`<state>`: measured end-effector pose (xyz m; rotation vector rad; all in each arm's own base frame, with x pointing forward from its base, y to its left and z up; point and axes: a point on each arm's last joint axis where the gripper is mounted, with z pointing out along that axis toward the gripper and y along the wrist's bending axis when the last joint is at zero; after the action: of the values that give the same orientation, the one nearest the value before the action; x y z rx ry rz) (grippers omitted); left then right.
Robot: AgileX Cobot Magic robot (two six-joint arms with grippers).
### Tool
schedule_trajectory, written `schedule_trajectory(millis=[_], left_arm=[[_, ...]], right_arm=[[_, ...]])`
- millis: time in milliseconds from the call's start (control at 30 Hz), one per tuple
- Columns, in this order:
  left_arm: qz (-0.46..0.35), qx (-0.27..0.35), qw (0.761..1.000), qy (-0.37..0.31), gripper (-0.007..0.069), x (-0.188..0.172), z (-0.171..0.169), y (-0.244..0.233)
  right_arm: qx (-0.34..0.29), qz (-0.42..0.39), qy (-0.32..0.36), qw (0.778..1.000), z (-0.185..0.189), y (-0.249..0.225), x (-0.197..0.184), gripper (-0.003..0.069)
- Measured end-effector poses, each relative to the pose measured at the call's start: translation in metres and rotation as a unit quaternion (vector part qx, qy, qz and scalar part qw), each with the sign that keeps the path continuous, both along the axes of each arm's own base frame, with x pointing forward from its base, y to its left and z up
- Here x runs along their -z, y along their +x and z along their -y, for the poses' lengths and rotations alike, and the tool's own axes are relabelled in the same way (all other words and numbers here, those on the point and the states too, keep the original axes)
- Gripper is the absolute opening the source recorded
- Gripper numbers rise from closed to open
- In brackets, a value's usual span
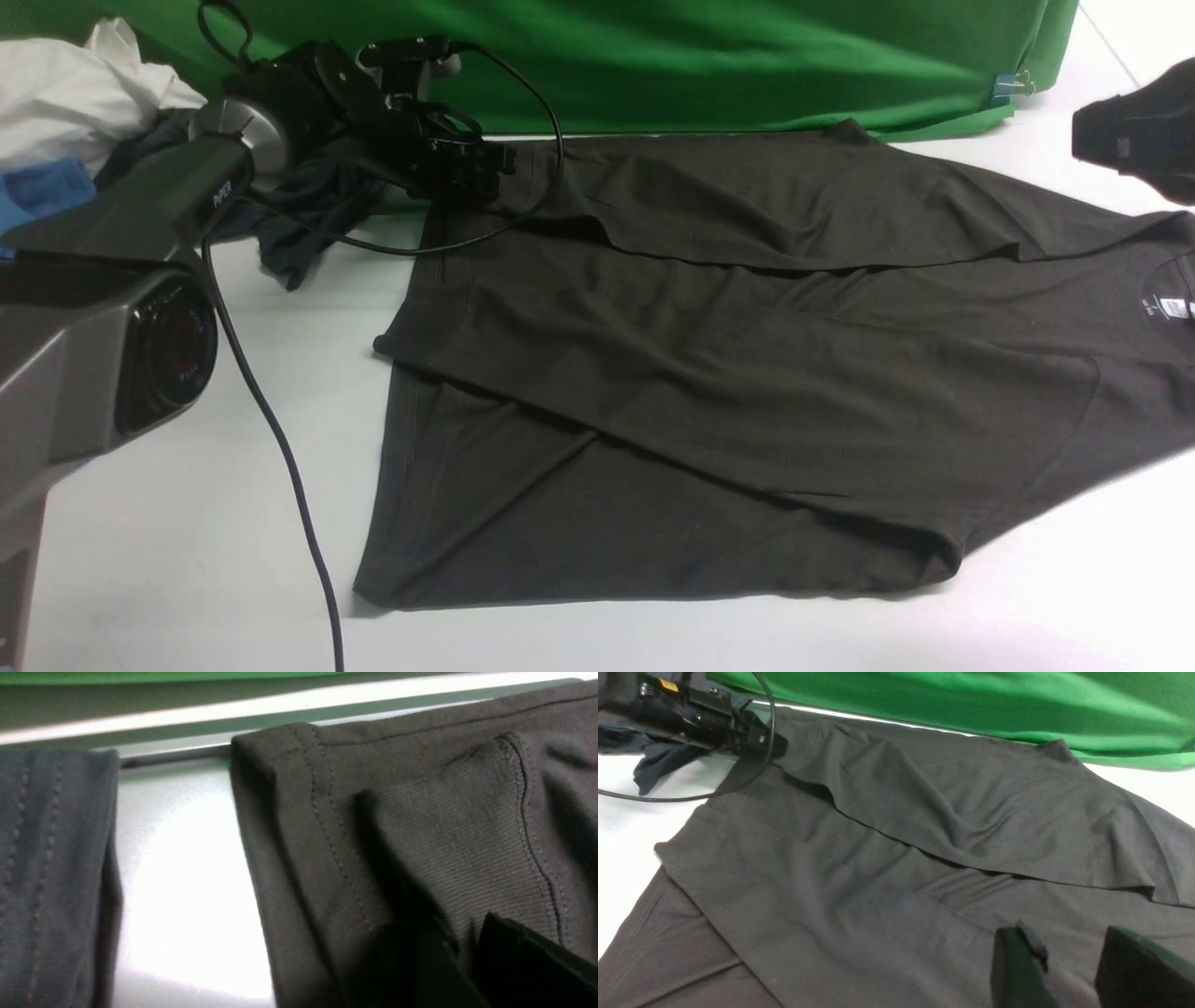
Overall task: Fold a long-sleeved shirt on a white desktop.
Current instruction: 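Grab the top left corner of the dark shirt with the left gripper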
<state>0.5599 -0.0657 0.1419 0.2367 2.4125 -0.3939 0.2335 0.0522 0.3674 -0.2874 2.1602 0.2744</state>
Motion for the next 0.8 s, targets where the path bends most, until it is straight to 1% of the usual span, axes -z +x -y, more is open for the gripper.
schedule_trajectory(millis=[33,67,100,167,400,633,800], left_arm=[[0.000,0.000,1.000,-0.001,0.0104,0.000,0.000,0.000],[0.000,0.000,1.000,-0.001,0.0099,0.000,0.000,0.000],[0.000,0.001,1.000,-0.002,0.0065,0.000,0.000,0.000],[0.001,0.002,1.000,-0.002,0.0041,0.000,0.001,0.000],[-0.001,0.007,1.000,-0.005,0.0037,-0.008,0.001,-0.002],[-0.001,0.019,1.000,-0.015,0.0036,-0.039,0.001,-0.009],[-0.037,0.015,0.999,-0.033,0.0035,-0.053,-0.008,-0.018]], right_arm=[[0.000,0.000,0.000,1.000,0.000,0.000,0.000,0.0242],[0.000,-0.001,0.000,1.000,0.000,0.000,0.000,0.0242],[0.000,-0.001,0.000,1.000,0.000,0.000,0.000,0.0242],[0.000,-0.001,0.000,1.000,0.000,0.000,0.000,0.0242],[0.000,-0.001,0.000,1.000,0.000,0.000,0.000,0.0242],[0.000,-0.001,0.000,1.000,0.000,0.000,0.000,0.0242],[0.000,-0.001,0.000,1.000,0.000,0.000,0.000,0.0242]])
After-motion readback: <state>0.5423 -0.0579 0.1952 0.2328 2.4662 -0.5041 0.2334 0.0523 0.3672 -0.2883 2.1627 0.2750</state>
